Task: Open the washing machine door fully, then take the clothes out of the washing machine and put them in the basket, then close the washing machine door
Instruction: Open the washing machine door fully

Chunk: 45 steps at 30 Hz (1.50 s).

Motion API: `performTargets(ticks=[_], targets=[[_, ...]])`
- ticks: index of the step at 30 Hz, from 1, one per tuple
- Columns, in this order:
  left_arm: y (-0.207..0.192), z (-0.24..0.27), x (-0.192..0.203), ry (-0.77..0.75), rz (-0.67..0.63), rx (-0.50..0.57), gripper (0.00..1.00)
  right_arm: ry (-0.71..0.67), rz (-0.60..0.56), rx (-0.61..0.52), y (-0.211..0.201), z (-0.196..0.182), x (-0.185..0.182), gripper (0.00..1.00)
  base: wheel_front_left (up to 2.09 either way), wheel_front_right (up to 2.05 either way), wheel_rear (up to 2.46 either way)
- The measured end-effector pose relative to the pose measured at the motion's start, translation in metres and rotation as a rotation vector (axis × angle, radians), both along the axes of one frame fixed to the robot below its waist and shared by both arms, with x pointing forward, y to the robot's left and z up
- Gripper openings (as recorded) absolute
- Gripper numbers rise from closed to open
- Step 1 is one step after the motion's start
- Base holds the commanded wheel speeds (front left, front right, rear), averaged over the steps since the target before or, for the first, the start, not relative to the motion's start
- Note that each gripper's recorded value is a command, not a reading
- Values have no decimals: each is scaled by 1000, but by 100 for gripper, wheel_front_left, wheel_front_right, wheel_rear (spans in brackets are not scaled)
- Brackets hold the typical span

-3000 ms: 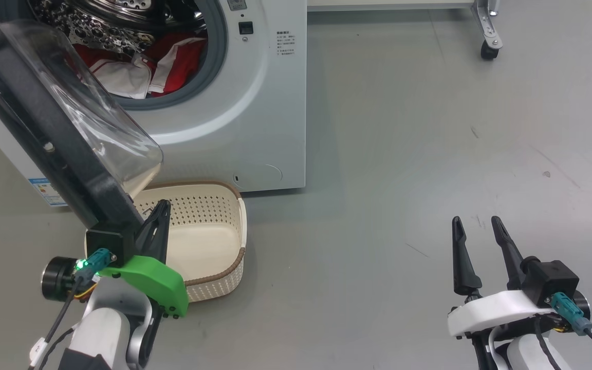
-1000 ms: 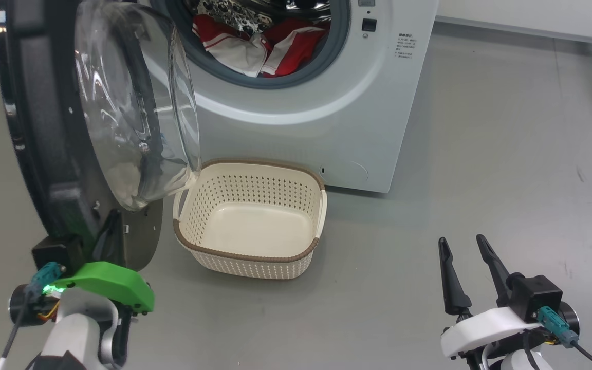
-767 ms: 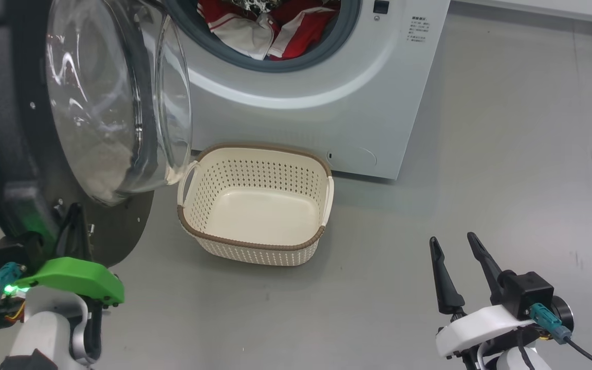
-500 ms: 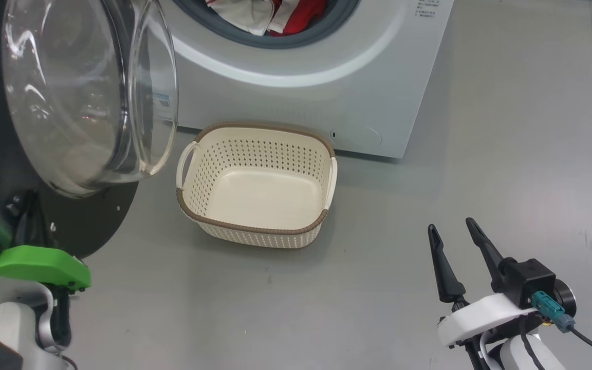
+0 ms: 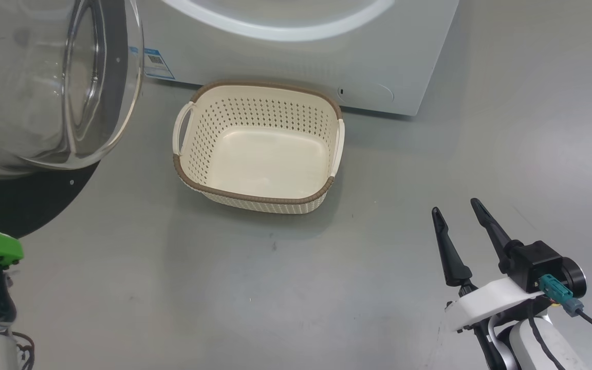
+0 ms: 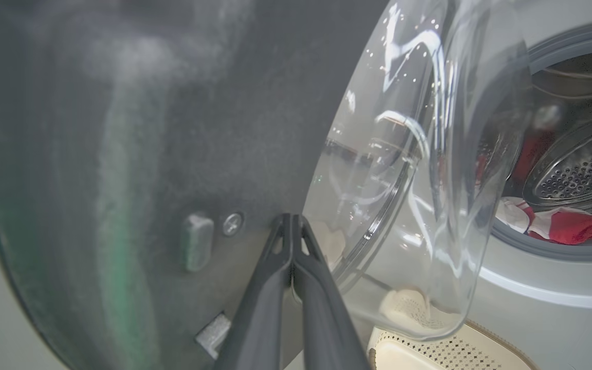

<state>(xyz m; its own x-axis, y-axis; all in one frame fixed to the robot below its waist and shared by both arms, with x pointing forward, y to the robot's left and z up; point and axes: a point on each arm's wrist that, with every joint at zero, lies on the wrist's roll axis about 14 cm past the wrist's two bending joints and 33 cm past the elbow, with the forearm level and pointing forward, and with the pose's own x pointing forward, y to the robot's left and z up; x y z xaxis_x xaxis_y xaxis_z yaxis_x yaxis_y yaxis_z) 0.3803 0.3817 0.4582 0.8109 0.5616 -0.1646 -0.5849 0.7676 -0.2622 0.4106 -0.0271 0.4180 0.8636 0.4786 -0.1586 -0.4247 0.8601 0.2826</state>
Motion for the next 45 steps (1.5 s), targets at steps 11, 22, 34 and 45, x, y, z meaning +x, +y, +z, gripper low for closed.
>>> performTargets(ticks=[11,22,34,45], targets=[[43,-5,-1,36,96,28,0,45,12,-19,-2,-22,11,100,0,0,0],[70,-9,6,66,148,60,0,83,20,-28,-3,-42,19,100,0,0,0],[65,-20,7,89,127,57,0,89,28,-36,-2,-45,18,100,0,0,0],[48,-14,9,85,46,79,0,60,28,-28,2,-31,14,100,0,0,0]])
